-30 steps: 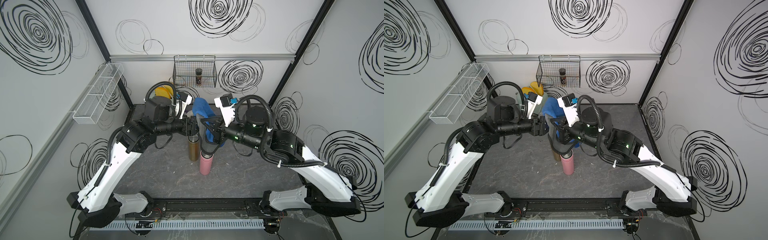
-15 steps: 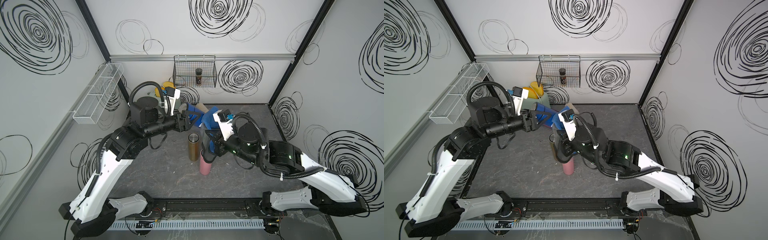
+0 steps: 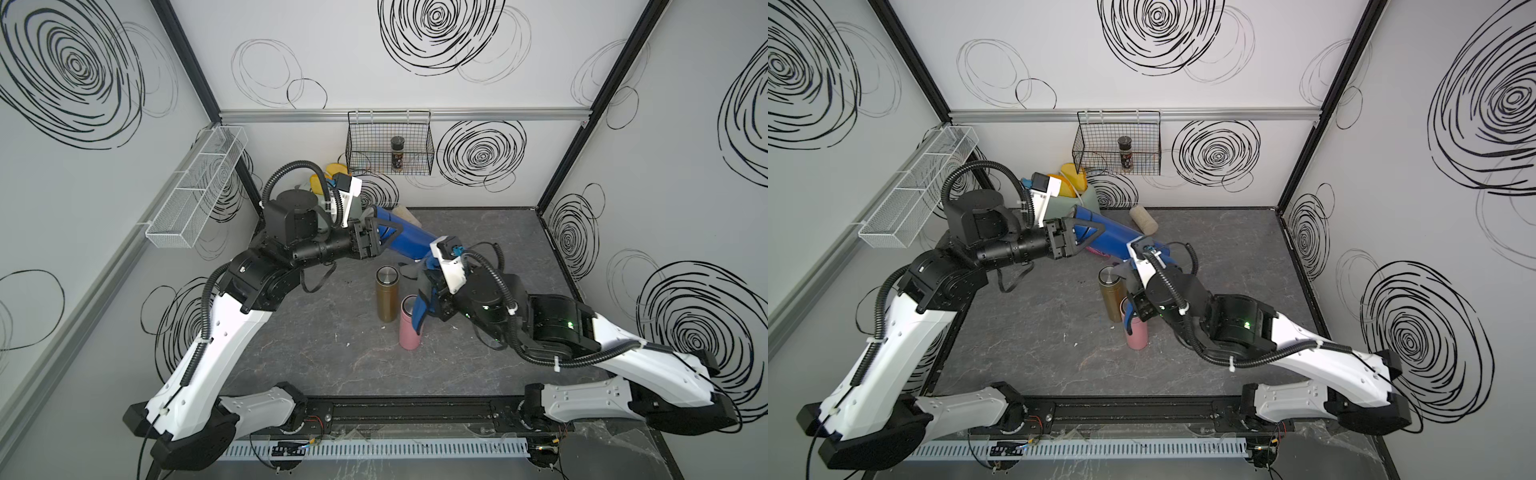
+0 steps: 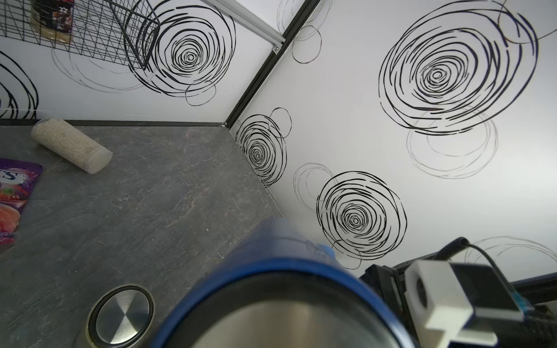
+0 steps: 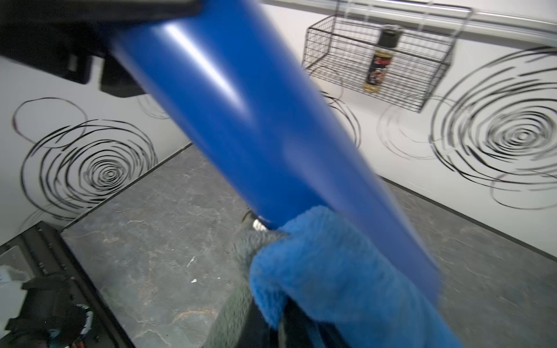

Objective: Wipe the surface of the thermos
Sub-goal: Wipe the dirt from the surface of the thermos.

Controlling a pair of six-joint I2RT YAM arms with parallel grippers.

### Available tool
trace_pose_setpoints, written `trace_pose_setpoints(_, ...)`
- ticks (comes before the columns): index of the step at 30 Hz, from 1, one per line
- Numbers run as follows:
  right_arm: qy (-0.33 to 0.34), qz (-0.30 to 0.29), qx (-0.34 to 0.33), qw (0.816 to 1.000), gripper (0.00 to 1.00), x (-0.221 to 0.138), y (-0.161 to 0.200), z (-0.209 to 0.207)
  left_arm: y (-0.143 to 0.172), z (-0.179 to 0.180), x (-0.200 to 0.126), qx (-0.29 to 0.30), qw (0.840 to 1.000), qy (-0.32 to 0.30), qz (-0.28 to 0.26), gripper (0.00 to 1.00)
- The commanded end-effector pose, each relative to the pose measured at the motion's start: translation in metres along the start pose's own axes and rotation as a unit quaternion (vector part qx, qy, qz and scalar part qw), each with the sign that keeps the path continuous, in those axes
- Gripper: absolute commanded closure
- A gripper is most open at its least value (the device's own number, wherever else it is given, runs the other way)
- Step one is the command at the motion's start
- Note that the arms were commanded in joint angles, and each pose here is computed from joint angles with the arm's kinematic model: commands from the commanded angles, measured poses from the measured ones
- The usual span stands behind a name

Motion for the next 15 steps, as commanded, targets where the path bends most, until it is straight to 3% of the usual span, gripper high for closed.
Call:
trace_pose_setpoints(1,0.036,-0.044,0.055,0.997,1.0,-0.023,-0.019,-0.03,-0.005,-0.024,-0.012,0.017,0.998,0.054,-0.015,1.0)
trace_pose_setpoints(11,-0.065,-0.123,0.005,0.99,1.0,0.005,-0.095,0.055,-0.004,-0.02,-0.011,0.001,0.999,0.044,-0.014,1.0)
trace_pose_setpoints(15,-0.063,-0.104,-0.003,0.993,1.0,0.016,-0.086,0.069,-0.005,-0.022,-0.015,0.007,0.999,0.045,-0.018,1.0)
Point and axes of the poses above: each gripper's point midway between its finger pads, its own x axis out along the fingers, its own z axis along the line the jaws close on, y = z × x, the point moved 3 cm from there along -x, back along the fingers, and after that the axes turned 12 degrees about -x, right-handed, at the moved point
